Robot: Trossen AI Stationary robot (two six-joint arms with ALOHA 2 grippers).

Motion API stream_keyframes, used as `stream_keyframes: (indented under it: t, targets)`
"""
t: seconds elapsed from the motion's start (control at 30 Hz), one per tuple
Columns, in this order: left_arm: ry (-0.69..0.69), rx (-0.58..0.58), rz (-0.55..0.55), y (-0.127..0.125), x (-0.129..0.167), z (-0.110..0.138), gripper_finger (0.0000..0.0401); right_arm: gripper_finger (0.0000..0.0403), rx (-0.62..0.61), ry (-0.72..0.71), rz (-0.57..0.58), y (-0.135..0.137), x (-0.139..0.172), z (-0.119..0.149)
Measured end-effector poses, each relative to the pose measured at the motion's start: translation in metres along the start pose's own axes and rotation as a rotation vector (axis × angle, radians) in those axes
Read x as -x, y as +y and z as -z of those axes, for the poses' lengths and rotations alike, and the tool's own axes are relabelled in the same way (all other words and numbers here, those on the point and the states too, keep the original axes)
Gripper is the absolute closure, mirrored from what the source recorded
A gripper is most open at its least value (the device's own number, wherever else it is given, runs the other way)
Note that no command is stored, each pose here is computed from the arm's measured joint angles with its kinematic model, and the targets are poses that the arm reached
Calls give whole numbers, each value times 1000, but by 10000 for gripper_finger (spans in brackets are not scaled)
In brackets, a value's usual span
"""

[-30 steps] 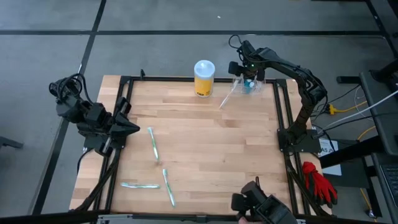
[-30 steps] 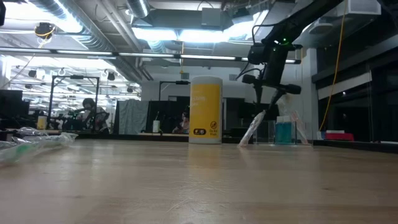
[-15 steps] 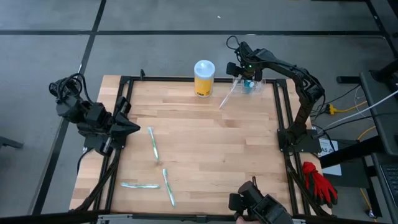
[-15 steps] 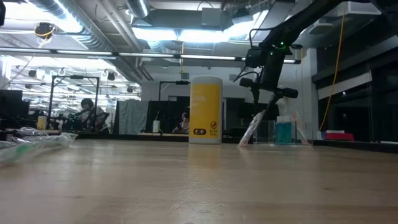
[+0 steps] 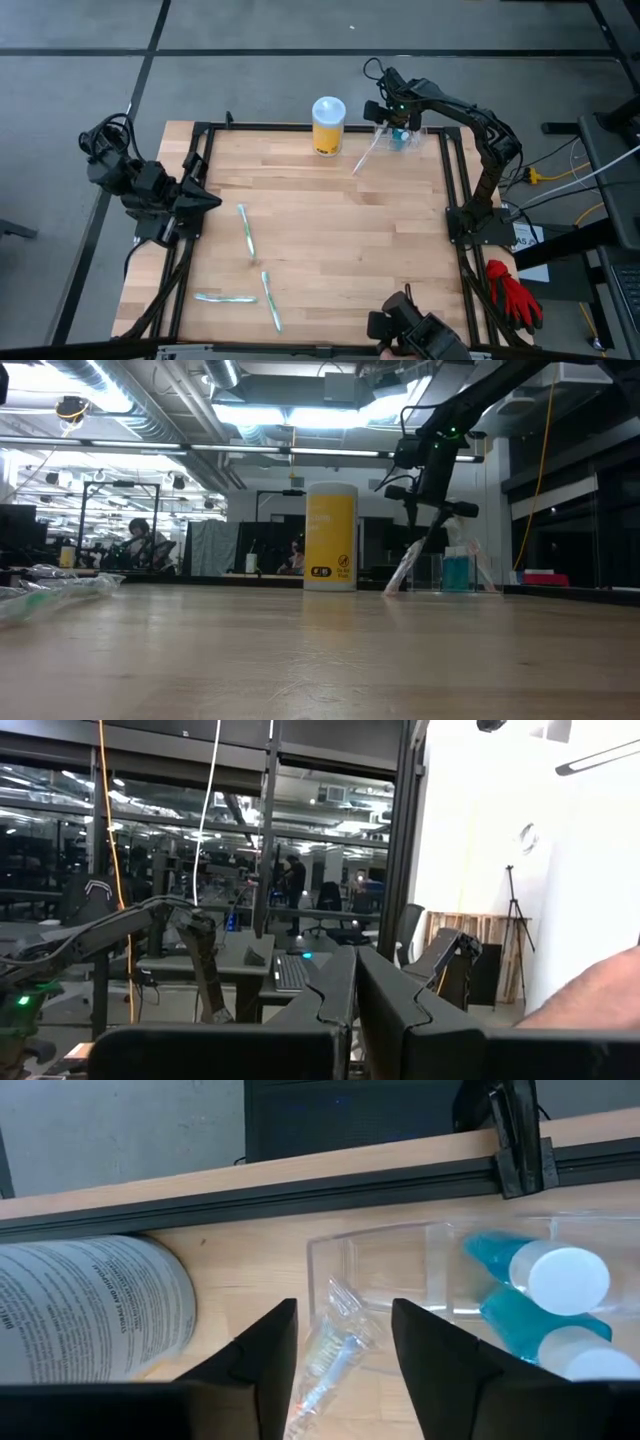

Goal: Pick & Place toothbrushing station
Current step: Put the orange toothbrush into the transparent organizer

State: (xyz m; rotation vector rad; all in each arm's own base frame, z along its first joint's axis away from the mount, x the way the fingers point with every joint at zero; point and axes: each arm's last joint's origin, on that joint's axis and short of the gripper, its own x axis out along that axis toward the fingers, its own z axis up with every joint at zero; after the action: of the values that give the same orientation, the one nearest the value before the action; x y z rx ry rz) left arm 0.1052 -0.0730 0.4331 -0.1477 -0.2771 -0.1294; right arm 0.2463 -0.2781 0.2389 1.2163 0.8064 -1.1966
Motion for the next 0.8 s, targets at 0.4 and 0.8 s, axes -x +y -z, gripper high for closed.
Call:
stream_keyframes:
  t: [0.4, 0.8]
  targets:
    - [8, -14, 2, 1, 1, 0, 393, 287, 34, 10, -9, 2, 0, 2]
    - [3, -23, 3, 2, 2, -1, 393, 289, 90, 64, 14, 2, -1, 11]
